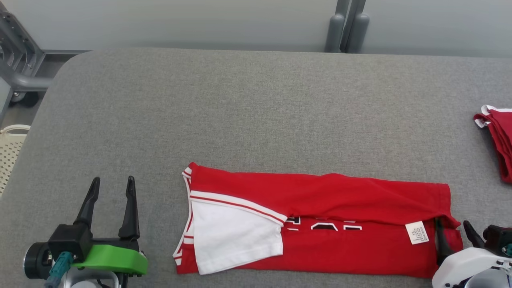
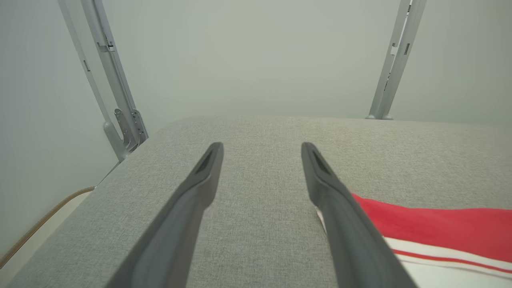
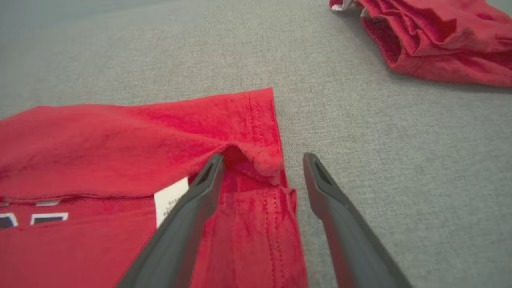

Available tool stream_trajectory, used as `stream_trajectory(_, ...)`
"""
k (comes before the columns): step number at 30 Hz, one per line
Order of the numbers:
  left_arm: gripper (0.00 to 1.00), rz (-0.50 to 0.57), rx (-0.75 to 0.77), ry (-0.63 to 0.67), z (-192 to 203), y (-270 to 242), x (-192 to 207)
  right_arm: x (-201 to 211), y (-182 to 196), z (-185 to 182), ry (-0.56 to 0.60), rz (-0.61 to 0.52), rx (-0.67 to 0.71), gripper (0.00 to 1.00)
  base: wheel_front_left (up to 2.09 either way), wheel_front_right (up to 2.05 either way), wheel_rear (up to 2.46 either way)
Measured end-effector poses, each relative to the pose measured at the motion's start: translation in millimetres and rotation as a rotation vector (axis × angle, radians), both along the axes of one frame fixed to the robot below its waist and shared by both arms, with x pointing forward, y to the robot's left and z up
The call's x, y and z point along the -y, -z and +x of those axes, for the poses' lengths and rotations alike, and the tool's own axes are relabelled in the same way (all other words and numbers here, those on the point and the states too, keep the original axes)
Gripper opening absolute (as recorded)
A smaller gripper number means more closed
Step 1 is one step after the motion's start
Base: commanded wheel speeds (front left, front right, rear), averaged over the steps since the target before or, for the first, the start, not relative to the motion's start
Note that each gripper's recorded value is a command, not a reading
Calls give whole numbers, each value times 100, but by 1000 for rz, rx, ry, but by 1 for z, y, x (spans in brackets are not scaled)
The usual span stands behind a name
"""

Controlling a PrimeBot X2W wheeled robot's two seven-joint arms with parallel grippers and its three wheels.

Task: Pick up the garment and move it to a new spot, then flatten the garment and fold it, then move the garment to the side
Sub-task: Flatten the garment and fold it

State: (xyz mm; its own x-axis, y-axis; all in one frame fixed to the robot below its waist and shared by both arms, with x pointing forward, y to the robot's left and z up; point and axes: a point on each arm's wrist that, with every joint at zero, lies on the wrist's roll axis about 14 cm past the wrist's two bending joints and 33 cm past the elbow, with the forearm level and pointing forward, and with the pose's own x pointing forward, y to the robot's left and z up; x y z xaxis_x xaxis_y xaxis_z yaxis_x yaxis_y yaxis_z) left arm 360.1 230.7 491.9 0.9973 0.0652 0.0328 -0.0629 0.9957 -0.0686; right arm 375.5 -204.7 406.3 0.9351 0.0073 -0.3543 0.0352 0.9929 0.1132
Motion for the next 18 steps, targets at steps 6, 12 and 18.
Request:
stream_trajectory(6, 100, 6, -8, -8, 1, 2, -3, -4, 18, -1, -4, 7, -64, 100, 0, 0, 0)
stream_trajectory(12, 100, 7, -15, -13, 0, 4, -4, -7, 23, -1, -11, 8, -83, 100, 0, 0, 0)
stream_trajectory(18, 100, 5, -13, 7, 0, 4, 1, 23, -18, -10, -5, -31, 2, 100, 0, 0, 0)
